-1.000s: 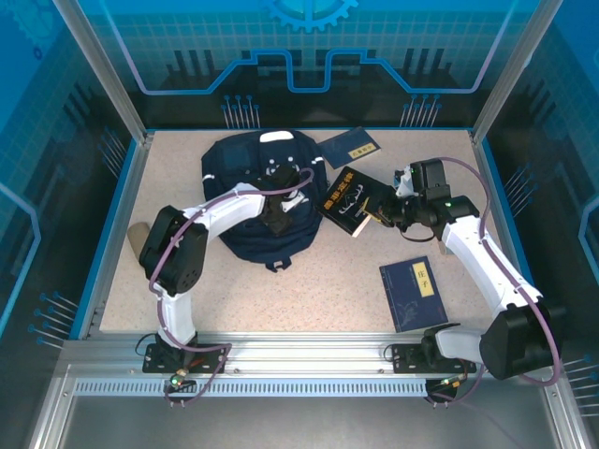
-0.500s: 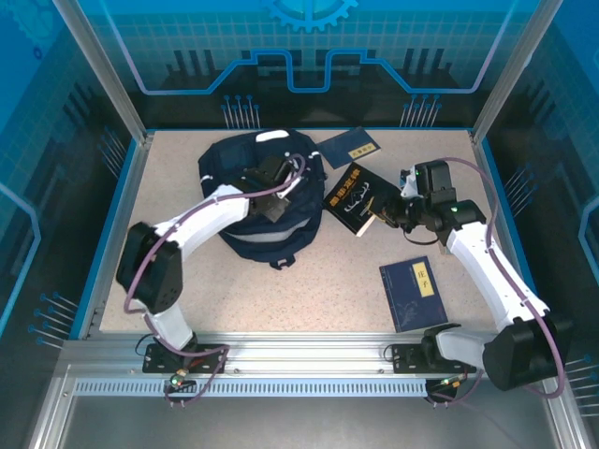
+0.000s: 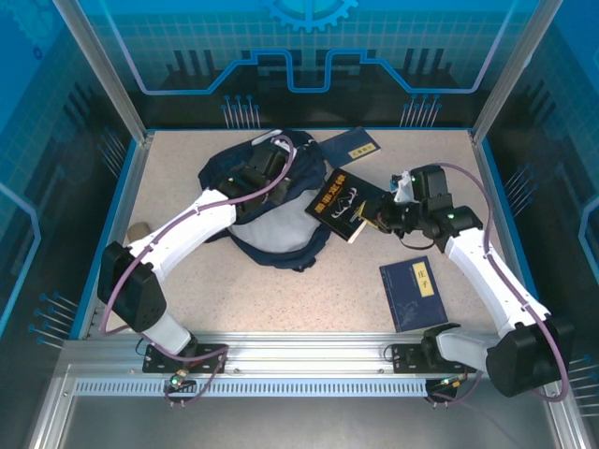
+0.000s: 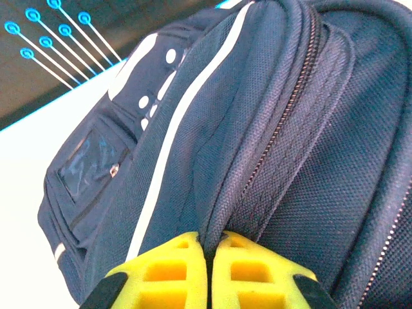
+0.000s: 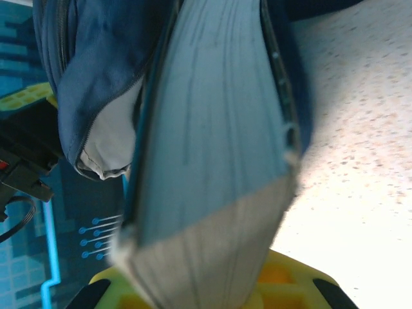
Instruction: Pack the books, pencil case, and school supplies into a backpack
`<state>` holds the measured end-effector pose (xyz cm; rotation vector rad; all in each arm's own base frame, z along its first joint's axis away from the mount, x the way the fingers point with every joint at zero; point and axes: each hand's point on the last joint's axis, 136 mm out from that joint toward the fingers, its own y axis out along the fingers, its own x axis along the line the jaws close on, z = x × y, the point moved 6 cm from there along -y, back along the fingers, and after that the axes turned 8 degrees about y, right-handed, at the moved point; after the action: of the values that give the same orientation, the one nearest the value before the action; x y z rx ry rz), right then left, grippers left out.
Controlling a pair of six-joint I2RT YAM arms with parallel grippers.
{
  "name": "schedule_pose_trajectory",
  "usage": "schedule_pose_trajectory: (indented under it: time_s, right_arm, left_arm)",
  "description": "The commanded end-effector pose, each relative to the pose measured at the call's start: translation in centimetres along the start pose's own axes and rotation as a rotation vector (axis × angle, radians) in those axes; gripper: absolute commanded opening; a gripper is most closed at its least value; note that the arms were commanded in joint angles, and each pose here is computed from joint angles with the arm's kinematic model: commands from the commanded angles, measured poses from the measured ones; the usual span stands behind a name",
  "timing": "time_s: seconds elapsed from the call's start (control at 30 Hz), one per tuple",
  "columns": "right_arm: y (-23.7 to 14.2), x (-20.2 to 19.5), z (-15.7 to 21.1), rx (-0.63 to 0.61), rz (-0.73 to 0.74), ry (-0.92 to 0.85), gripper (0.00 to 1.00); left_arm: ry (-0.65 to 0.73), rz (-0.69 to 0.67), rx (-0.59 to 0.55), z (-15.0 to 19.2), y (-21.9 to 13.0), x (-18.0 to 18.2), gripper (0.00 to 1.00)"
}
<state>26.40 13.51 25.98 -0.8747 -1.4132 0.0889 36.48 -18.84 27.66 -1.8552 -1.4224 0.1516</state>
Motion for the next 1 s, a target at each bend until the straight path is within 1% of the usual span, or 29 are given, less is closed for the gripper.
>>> schedule_pose_trajectory:
  time_s: [0.0,0.13,0.3,0.5,0.67,0.8,0.9,0.97]
  right_arm:
    - [1.0,3.4,0.9,0.072,-0.177,-0.068,0.03]
    - [3.5,3.8,1.0,0.102,-0.235,-0.020,0.02]
    - [6.2,5.2,-0.4,0.066,-0.332,0.001,0.01]
    - [9.3,7.4,-2.1,0.006,-0.375,-0.008,0.00]
    - [12.9,7.0,-3.7,-0.059,-0.351,0.075,0.01]
    - [16.2,6.8,-5.1,-0.083,-0.349,0.117,0.01]
    - [18.8,6.9,-5.7,-0.087,-0.329,0.120,0.01]
    - [20.9,6.6,-5.7,-0.060,-0.308,0.144,0.02]
  left_arm:
    - [-0.140,-0.038,-0.243,-6.1,-3.5,1.6,0.00]
    - [-0.183,-0.034,-0.264,-6.8,-4.5,1.7,0.00]
    - [-0.232,-0.001,-0.294,-7.5,-5.9,2.1,0.00]
    - [-0.237,0.029,-0.290,-7.7,-6.4,1.9,0.00]
    - [-0.258,0.025,-0.298,-8.0,-6.6,2.1,0.00]
    - [-0.268,0.026,-0.301,-8.3,-6.6,2.1,0.00]
    - [-0.273,0.028,-0.303,-8.4,-6.6,2.2,0.00]
    - [-0.276,0.025,-0.301,-8.4,-6.7,2.2,0.00]
